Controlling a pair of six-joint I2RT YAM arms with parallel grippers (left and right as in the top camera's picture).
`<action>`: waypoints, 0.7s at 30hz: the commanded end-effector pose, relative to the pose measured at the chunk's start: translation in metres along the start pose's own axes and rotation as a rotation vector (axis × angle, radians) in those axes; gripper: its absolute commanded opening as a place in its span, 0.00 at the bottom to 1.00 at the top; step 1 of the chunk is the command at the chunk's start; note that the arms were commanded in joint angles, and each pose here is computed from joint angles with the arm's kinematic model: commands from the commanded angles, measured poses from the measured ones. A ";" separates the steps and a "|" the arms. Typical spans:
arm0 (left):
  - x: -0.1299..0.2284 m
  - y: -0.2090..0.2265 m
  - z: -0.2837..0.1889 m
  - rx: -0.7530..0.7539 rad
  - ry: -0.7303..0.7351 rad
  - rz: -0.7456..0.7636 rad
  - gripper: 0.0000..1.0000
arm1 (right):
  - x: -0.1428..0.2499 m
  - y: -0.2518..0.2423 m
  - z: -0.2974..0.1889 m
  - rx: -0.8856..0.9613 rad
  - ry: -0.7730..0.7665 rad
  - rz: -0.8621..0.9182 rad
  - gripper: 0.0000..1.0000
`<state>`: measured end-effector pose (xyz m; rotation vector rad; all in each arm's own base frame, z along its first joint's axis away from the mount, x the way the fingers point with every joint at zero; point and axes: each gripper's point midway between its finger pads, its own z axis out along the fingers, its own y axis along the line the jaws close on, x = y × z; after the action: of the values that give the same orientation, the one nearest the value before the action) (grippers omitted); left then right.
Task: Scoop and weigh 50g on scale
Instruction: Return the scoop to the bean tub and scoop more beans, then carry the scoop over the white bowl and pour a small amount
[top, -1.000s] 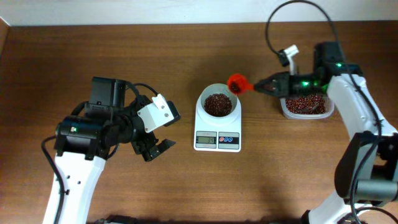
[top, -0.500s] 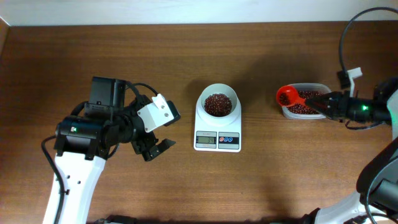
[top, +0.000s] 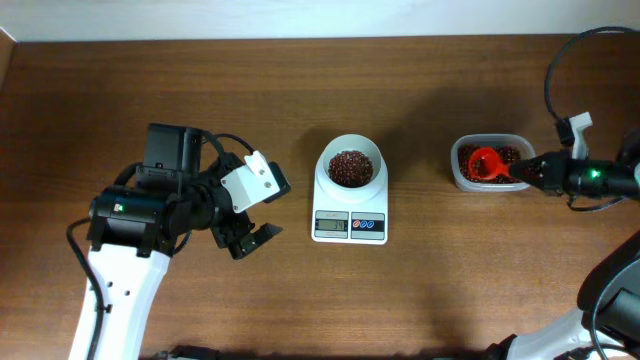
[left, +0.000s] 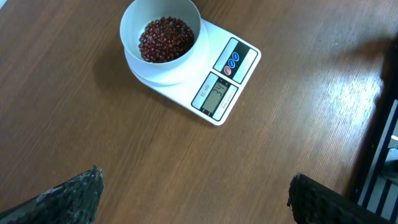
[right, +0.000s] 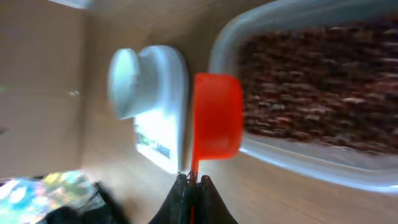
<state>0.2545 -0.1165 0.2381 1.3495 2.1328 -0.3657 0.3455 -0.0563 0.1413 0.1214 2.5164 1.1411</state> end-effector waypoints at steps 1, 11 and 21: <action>-0.004 0.002 -0.005 -0.011 -0.015 0.010 0.99 | -0.008 -0.023 -0.006 0.149 -0.012 0.035 0.04; -0.004 0.002 -0.005 -0.011 -0.015 0.010 0.99 | -0.024 -0.046 0.011 0.353 0.001 -0.005 0.04; -0.004 0.002 -0.005 -0.011 -0.015 0.010 0.99 | -0.011 -0.029 0.061 0.297 0.112 -0.033 0.04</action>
<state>0.2545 -0.1165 0.2382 1.3495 2.1328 -0.3657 0.3856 -0.0391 0.1025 0.0628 2.7264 0.7276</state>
